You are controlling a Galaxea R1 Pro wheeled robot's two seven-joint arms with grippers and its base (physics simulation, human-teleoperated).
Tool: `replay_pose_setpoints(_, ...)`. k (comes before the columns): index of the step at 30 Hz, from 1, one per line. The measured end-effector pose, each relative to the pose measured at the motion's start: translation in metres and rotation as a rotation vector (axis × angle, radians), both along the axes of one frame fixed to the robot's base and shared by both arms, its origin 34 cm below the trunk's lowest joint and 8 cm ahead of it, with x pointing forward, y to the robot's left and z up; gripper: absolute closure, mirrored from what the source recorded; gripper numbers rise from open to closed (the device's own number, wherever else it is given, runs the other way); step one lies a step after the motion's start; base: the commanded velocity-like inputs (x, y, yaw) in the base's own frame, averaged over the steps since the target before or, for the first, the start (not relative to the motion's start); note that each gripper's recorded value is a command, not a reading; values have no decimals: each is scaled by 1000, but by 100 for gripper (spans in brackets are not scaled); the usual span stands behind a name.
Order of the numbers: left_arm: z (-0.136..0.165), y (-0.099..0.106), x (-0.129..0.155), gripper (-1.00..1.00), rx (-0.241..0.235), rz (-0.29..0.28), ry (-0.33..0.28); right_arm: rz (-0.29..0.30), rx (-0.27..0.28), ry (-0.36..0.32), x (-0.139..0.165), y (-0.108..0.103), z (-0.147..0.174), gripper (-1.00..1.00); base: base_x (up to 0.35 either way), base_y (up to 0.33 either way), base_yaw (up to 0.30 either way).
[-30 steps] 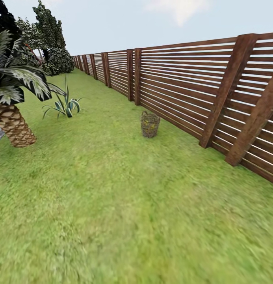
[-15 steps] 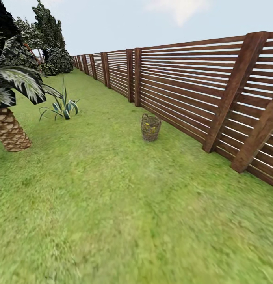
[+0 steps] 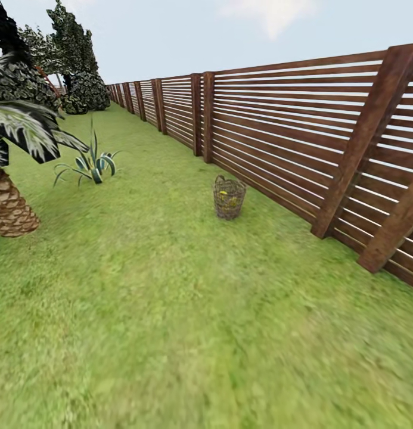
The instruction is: Take the three Easter eggs out of the wicker basket on the lawn in the garden, then place them on the lawn next to a single tree (choose any tree) so that all three eggs are next to the same tree and none are left in the basket.
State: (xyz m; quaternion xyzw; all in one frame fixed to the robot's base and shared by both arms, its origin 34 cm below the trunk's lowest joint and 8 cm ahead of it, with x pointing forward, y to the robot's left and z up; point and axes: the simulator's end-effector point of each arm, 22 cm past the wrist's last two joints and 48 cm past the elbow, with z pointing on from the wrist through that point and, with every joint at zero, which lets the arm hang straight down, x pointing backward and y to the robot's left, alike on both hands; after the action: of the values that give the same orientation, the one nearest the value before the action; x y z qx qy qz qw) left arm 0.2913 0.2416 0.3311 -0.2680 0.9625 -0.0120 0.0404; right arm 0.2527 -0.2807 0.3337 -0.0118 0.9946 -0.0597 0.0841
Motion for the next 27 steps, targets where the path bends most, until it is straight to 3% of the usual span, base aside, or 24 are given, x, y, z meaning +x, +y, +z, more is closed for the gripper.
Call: replay_pose_setpoints(27, 0, 0, 0, -100, 1, 0, -1, 0, -1, -1, 0, -1, 0, -100, 337, 35, 0)
